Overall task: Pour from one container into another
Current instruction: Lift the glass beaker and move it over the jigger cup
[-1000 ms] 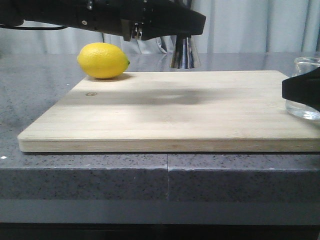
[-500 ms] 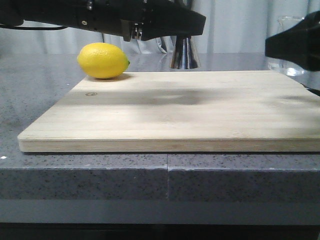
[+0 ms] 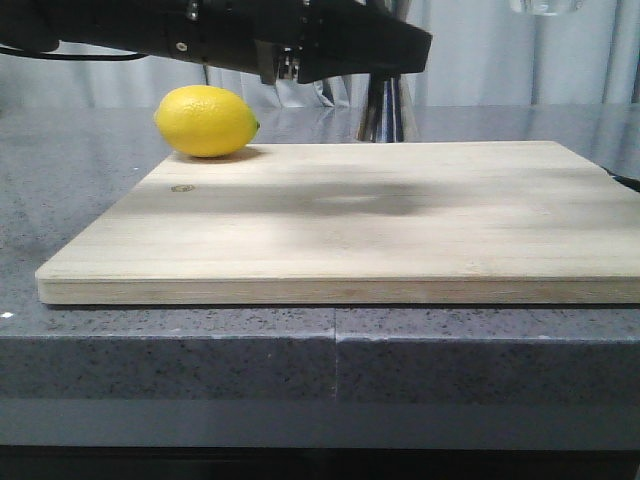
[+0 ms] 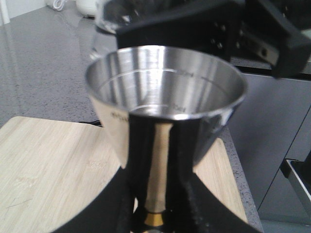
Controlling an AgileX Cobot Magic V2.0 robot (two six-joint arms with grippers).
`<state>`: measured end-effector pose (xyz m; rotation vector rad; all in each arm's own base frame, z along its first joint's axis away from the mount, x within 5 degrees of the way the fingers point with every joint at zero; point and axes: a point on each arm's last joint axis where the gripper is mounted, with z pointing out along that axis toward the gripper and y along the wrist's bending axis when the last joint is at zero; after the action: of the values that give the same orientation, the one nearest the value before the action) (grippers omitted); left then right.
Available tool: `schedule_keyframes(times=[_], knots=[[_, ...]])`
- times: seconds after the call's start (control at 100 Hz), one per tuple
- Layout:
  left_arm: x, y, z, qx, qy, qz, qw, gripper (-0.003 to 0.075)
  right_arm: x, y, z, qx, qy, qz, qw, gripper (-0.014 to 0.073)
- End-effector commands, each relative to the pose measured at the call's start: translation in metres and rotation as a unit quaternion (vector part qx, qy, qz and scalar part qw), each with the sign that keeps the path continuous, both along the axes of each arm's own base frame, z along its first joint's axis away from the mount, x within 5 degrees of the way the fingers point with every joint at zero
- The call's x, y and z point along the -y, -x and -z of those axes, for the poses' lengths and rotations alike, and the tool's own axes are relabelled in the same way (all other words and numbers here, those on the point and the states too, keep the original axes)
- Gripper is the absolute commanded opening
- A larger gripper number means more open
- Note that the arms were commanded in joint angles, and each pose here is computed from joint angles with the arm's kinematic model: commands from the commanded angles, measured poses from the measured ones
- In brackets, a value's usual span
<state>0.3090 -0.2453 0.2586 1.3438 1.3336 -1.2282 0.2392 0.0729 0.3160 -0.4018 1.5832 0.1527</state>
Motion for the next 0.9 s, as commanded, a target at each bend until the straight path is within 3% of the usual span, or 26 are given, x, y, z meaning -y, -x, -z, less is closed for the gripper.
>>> schedule_keyframes(times=[0.0, 0.47, 0.89], knots=[[0.001, 0.016, -0.041, 0.018, 0.073, 0.043, 0.996, -0.0021, -0.003, -0.001, -0.032, 0.065, -0.003, -0.011, 0.998, 0.0200], [0.002, 0.016, -0.041, 0.019, 0.071, 0.045, 0.996, -0.0021, -0.033, 0.005, -0.083, 0.107, 0.095, -0.064, 0.988, 0.0200], [0.007, 0.021, -0.041, 0.018, 0.070, 0.053, 0.996, -0.0021, -0.039, 0.008, -0.087, 0.131, 0.175, -0.078, 0.973, 0.0200]])
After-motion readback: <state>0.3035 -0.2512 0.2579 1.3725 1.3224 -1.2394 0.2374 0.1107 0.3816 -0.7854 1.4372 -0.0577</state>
